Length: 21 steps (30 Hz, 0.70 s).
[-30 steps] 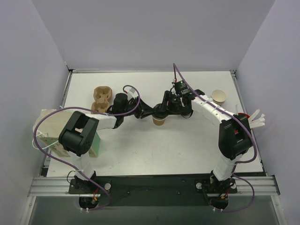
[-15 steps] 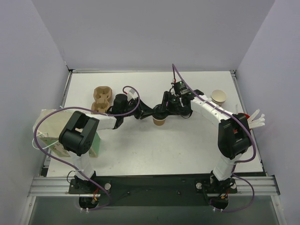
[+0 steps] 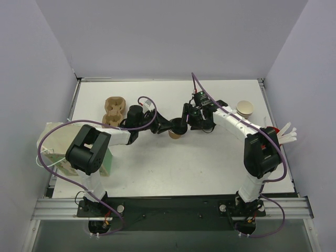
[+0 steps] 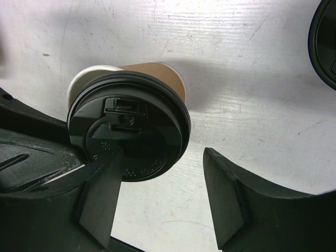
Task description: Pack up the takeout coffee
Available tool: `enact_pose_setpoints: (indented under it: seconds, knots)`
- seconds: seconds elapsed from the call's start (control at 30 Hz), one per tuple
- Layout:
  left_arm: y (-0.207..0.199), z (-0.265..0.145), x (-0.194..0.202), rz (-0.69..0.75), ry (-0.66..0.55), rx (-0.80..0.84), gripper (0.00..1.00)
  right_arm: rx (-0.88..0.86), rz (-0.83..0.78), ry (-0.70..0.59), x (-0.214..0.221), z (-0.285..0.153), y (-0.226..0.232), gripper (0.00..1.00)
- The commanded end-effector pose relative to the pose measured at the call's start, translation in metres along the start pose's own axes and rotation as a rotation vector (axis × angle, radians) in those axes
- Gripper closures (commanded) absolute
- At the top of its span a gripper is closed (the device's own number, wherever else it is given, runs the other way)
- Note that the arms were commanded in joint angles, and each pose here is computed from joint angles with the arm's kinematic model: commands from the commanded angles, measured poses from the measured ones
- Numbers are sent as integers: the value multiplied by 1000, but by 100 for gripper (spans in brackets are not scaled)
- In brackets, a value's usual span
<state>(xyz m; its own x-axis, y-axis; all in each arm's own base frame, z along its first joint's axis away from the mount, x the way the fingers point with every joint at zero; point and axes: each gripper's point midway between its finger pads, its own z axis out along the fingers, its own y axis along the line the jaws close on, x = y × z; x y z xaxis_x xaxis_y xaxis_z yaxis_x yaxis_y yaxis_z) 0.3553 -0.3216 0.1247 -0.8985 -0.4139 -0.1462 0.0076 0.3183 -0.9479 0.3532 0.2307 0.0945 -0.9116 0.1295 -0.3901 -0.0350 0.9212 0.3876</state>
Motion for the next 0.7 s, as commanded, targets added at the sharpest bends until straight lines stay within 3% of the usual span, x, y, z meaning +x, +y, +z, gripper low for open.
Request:
enact_pose_setpoints:
  seconds: [0.0, 0.67]
  knots:
    - [-40, -6, -8, 78, -19, 110, 64, 59, -33, 28, 7, 0, -7, 43]
    - [-37, -12, -12, 81, -17, 95, 62, 76, -86, 16, 0, 0, 10, 41]
